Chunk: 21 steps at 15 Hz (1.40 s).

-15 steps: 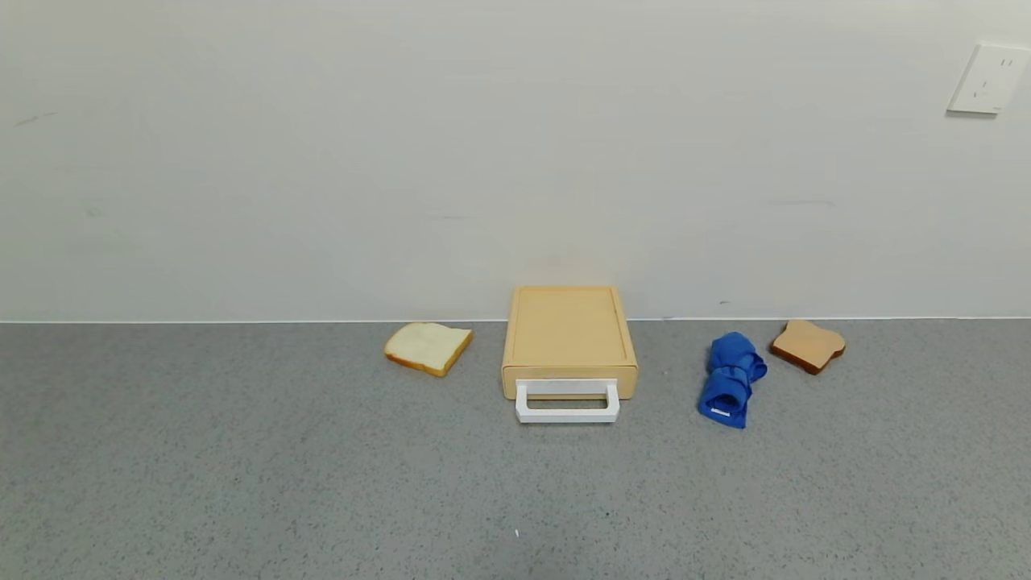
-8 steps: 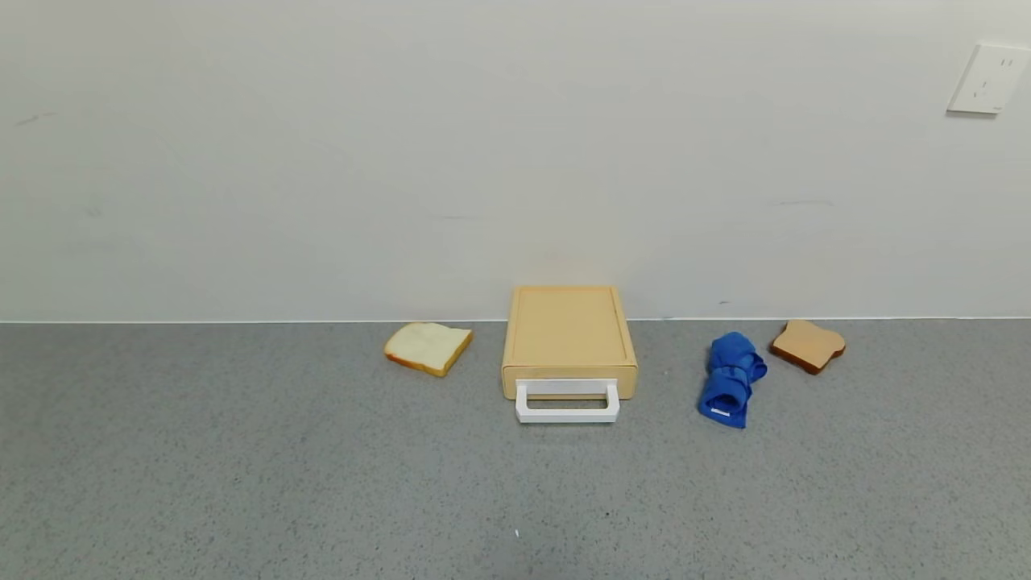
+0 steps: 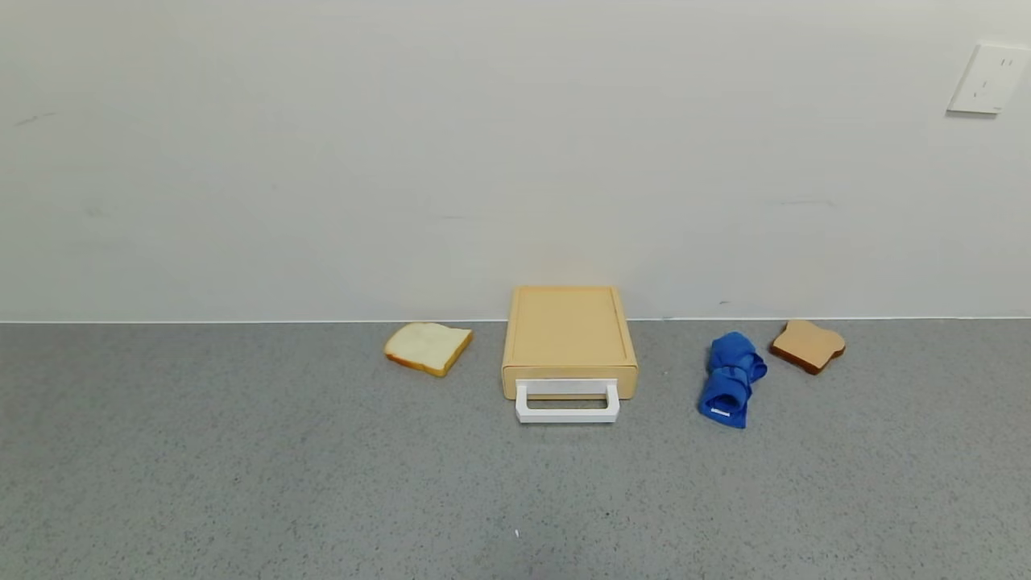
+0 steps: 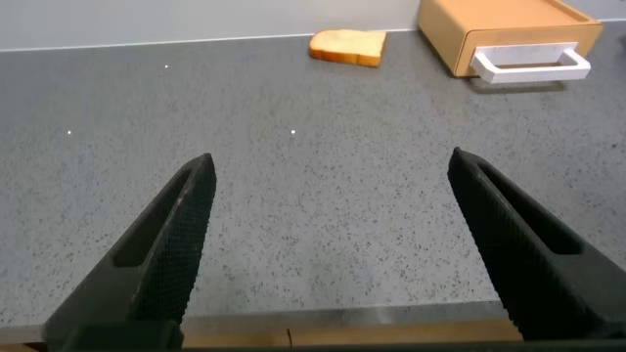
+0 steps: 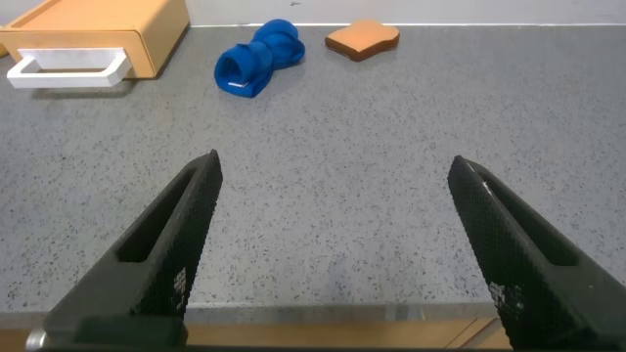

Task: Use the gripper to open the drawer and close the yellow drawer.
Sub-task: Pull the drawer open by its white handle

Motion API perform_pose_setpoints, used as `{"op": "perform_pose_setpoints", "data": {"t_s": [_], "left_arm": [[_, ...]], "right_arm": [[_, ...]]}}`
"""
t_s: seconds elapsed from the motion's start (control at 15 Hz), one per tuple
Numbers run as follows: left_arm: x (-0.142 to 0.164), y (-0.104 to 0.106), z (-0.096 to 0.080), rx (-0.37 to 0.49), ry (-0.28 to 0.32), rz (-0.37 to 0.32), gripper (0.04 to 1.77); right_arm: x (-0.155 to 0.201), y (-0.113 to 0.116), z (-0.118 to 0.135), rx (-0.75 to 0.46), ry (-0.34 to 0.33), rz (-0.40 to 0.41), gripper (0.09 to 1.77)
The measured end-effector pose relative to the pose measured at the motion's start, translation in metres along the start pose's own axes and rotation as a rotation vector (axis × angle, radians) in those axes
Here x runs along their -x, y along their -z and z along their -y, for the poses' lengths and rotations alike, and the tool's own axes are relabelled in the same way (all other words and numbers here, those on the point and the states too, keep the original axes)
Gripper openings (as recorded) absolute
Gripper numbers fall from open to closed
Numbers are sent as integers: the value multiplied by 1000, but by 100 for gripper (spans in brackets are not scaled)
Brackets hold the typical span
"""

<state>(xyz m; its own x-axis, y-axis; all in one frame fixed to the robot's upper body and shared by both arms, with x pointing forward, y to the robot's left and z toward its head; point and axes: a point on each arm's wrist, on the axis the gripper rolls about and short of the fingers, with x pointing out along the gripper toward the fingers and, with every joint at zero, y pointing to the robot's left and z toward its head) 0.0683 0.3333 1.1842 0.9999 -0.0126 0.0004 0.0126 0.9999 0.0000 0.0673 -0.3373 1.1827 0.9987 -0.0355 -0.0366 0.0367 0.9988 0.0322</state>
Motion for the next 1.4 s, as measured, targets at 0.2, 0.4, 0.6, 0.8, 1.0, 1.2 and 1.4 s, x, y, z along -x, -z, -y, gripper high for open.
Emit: {"op": "perform_pose_setpoints", "data": {"t_s": [0.2,0.4,0.6,0.8,1.0,1.2,1.4], "left_arm": [[6,-16,0,0,9,27,172],[12,-44,0,0,7,26,172],[6,-80,0,-6,6,-3,172],[-15,-117,0,-49,11,-84,172],[-47,-152,0,-93,49,-203,172],[-84,-178,5,-110,138,-340,172],[-124,-193,16,-127,240,-463,172]], "right_arm": [[0,0,0,0,0,0,170],[0,0,0,0,0,0,170],[0,0,0,0,0,0,170],[0,0,0,0,0,0,170],[0,0,0,0,0,0,170],[0,0,0,0,0,0,170],[0,0,0,0,0,0,170]]}}
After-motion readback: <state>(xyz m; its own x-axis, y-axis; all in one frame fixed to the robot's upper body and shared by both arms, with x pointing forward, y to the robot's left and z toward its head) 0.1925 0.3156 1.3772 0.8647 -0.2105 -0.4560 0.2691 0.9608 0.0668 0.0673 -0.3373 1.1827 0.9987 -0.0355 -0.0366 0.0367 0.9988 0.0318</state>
